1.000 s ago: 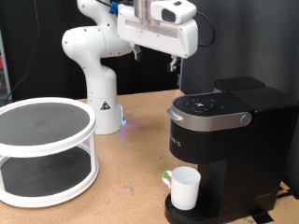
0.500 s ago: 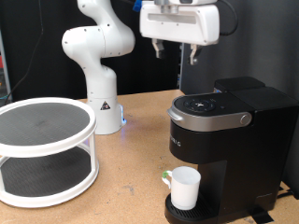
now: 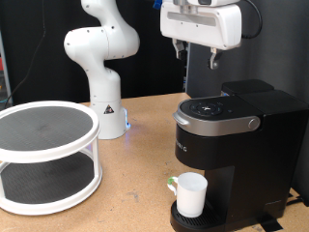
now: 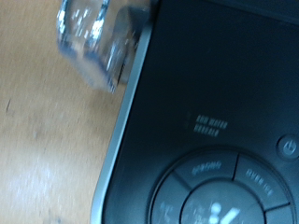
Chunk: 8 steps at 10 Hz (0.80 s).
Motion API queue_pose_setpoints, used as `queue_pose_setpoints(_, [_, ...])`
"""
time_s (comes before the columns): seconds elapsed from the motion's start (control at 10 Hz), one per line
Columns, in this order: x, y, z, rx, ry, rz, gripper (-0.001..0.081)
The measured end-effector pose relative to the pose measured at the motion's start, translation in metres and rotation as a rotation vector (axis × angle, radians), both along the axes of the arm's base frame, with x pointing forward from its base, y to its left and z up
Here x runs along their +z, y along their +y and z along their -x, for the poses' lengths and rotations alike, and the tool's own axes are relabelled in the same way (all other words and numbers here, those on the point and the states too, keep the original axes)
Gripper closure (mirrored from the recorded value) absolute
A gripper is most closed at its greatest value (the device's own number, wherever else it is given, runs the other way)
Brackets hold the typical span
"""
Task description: Make a cup of coffee with the keurig machine
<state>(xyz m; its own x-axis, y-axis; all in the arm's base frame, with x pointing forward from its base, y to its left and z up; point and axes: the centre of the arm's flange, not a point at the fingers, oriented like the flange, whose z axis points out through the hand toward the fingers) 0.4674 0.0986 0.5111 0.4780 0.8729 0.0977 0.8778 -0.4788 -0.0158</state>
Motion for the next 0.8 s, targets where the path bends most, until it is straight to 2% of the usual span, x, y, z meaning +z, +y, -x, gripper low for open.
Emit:
queue_pose_setpoints(0.2, [0.000, 0.002, 0.003, 0.059, 0.028, 0.092, 0.0005])
queue_pose_setpoints(0.3, [0.002, 0.004, 0.003, 0.068, 0.042, 0.110, 0.0005])
queue_pose_setpoints(0.8, [0.014, 0.011, -0.020, -0.027, 0.040, 0.103, 0.0005])
